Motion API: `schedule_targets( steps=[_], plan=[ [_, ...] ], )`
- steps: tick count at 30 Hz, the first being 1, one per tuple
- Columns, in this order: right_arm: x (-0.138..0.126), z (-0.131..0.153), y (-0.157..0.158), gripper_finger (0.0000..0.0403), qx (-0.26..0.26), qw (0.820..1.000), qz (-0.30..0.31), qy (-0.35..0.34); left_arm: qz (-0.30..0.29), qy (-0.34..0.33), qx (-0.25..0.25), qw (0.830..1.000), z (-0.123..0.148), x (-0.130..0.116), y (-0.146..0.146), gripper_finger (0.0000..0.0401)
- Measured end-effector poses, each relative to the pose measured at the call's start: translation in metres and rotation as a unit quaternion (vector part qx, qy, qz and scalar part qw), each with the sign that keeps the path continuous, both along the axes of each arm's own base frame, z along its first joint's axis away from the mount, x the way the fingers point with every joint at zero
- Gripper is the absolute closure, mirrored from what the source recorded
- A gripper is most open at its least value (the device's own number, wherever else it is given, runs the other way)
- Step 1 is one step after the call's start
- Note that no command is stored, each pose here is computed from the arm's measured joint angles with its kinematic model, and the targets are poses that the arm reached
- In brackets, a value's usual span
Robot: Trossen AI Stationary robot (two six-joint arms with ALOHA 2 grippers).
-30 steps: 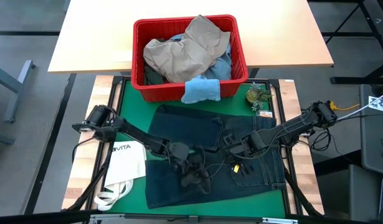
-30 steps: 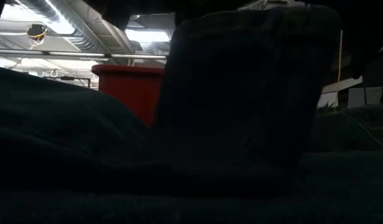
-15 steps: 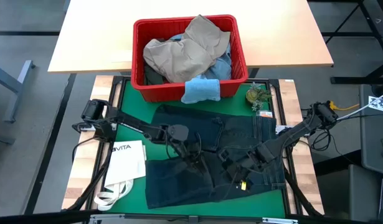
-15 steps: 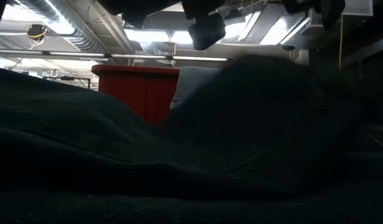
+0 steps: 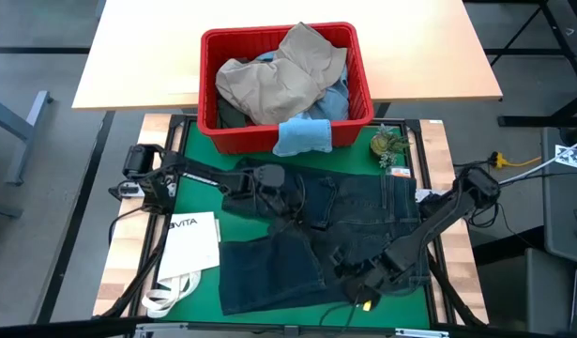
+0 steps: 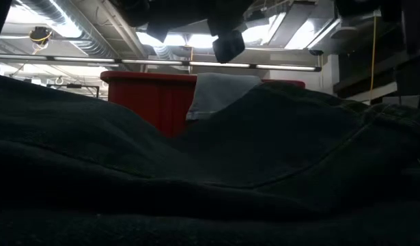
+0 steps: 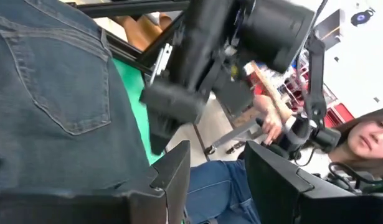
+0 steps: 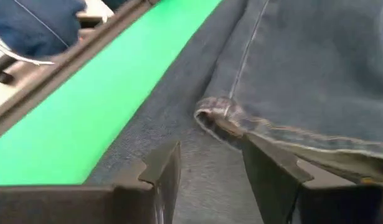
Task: Fold Laundry from Bin
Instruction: Fold the dark blue pants
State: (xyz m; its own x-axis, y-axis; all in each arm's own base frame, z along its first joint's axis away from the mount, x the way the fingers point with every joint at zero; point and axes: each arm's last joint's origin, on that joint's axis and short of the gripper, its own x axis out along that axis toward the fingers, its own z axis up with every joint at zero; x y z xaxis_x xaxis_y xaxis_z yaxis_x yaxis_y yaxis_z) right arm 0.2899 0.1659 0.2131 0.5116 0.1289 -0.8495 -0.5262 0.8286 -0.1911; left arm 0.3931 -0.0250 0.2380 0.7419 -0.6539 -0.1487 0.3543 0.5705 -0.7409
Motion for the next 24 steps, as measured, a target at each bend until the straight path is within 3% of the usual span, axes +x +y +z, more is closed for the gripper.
schedule_targets(
  steps=[13, 24],
  plan=[
    [0.020, -0.040, 0.011, 0.0233, 0.012, 0.999, -0.031, 0.014, -0.002, 0.013, 0.000, 1.000, -0.002, 0.000, -0.001, 0.0256],
    [0.019, -0.047, 0.010, 0.0233, 0.063, 0.985, -0.154, 0.043, -0.001, 0.012, 0.013, 1.000, -0.004, -0.001, -0.009, 0.0256]
  ],
)
